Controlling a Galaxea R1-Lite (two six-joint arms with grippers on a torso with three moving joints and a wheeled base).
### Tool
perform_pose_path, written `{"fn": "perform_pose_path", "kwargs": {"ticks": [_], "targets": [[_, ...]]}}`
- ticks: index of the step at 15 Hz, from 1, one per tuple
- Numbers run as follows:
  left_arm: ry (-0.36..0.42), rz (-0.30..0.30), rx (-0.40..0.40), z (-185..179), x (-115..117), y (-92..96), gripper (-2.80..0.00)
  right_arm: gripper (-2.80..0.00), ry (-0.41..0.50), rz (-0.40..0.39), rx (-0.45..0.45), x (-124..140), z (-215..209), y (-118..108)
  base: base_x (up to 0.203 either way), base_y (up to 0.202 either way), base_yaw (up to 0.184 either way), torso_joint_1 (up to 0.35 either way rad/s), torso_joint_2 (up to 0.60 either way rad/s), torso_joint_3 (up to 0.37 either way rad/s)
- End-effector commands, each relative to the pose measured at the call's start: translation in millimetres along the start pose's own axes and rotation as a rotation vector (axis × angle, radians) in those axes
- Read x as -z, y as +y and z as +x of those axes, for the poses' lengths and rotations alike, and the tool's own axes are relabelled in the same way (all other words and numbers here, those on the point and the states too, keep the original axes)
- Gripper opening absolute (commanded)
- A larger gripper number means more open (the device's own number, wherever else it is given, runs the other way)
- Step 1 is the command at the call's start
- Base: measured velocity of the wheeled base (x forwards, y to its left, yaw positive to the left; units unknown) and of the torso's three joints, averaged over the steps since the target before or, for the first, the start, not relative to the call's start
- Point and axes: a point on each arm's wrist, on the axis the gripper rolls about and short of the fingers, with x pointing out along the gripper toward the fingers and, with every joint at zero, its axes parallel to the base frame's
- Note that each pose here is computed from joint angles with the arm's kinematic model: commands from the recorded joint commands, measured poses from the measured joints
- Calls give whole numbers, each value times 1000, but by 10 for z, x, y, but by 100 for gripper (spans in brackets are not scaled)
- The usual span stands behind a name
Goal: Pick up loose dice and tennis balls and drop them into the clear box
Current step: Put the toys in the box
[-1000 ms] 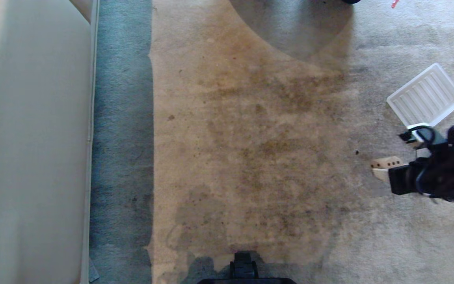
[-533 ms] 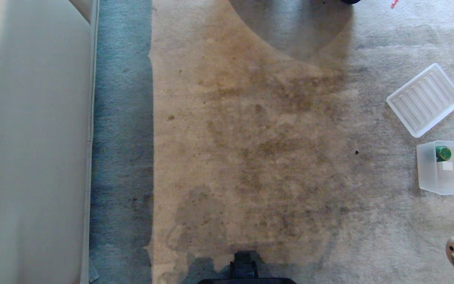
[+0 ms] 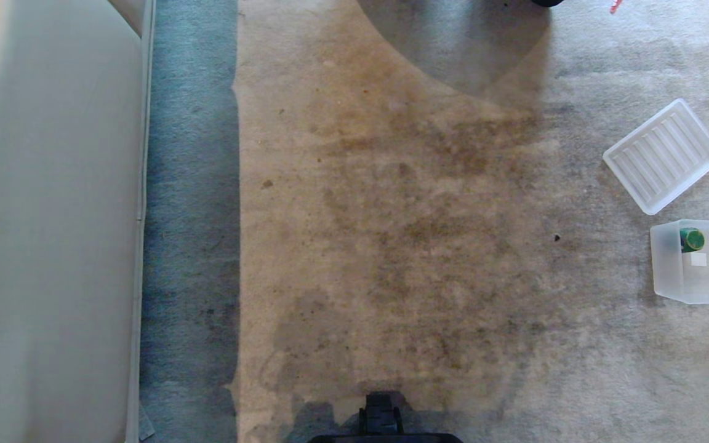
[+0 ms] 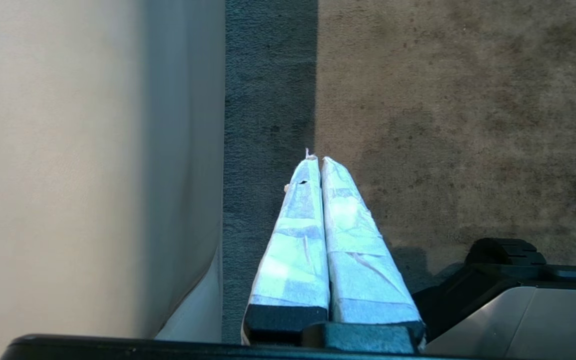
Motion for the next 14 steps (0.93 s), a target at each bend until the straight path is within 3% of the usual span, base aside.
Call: {"fn": "perform_pose_path", "kwargs": {"ticks": [1, 12, 14], "targets": [[0, -1, 0, 0, 0, 0, -280, -280, -35, 0, 5, 46, -29, 4, 0, 0, 0, 0, 0, 0], [3, -3, 0, 1, 1, 0, -280, -280, -34, 1, 0, 52, -30, 5, 0, 0, 0, 0, 0, 0], [3, -4, 0, 1, 1, 0, -280, -280, -100, 5, -37, 122, -97, 12, 0, 0, 0, 0, 0, 0]]}}
